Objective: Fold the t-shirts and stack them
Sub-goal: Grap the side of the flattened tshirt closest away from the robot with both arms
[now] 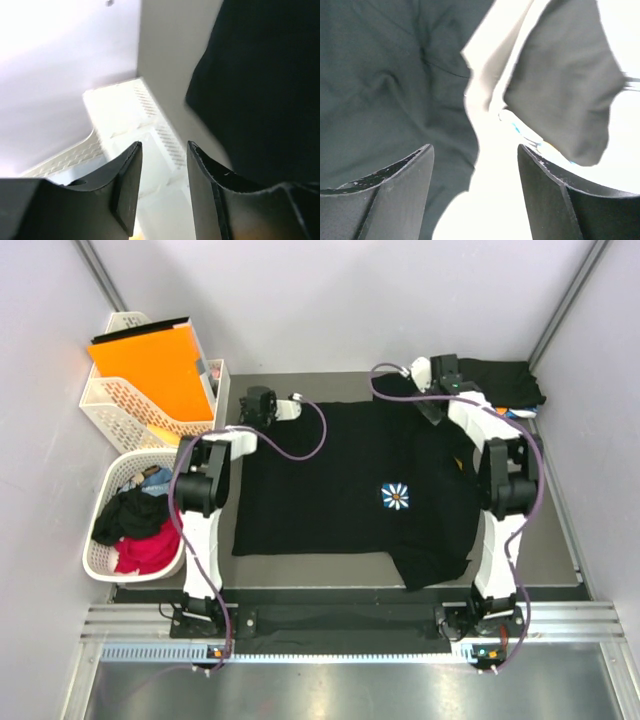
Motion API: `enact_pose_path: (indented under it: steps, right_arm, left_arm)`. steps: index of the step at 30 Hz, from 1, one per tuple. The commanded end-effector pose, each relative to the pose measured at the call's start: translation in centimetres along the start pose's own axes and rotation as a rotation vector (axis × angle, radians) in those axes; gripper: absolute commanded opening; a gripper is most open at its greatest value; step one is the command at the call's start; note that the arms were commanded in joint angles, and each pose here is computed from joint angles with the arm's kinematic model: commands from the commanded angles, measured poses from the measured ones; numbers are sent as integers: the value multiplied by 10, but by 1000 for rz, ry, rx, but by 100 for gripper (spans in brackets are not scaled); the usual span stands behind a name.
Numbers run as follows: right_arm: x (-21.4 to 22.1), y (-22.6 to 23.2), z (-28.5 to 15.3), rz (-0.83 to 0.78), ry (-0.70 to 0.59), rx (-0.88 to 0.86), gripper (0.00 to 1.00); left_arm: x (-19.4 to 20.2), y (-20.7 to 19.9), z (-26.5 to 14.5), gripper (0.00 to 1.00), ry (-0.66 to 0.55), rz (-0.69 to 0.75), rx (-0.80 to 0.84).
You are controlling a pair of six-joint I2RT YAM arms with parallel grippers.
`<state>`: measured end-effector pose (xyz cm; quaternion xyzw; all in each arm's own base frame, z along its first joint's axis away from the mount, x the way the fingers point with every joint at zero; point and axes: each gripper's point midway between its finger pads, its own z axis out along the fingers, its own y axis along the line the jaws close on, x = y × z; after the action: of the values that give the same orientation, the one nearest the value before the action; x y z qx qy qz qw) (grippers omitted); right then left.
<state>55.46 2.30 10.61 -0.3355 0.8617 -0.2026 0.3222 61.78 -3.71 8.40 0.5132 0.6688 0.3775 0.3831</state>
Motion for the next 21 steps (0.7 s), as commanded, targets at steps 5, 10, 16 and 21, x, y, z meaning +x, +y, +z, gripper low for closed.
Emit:
enact_pose_path:
  steps: [5,10,16,21]
  right_arm:
    - [-2,22,-119,-64,-161,-186,70]
    - [71,79,-161,-259,-120,-334,70]
    - [166,145,-200,-424,-36,-468,71]
    - [208,164,-237,-540,-20,-536,73]
  left_arm:
    - [-32,35,-122,39,-257,-4,130]
    - [-29,-31,-181,39,-401,175,323]
    - [-13,-93,-245,40,-467,296,481]
    - [3,-117,-287,41,-489,334,606]
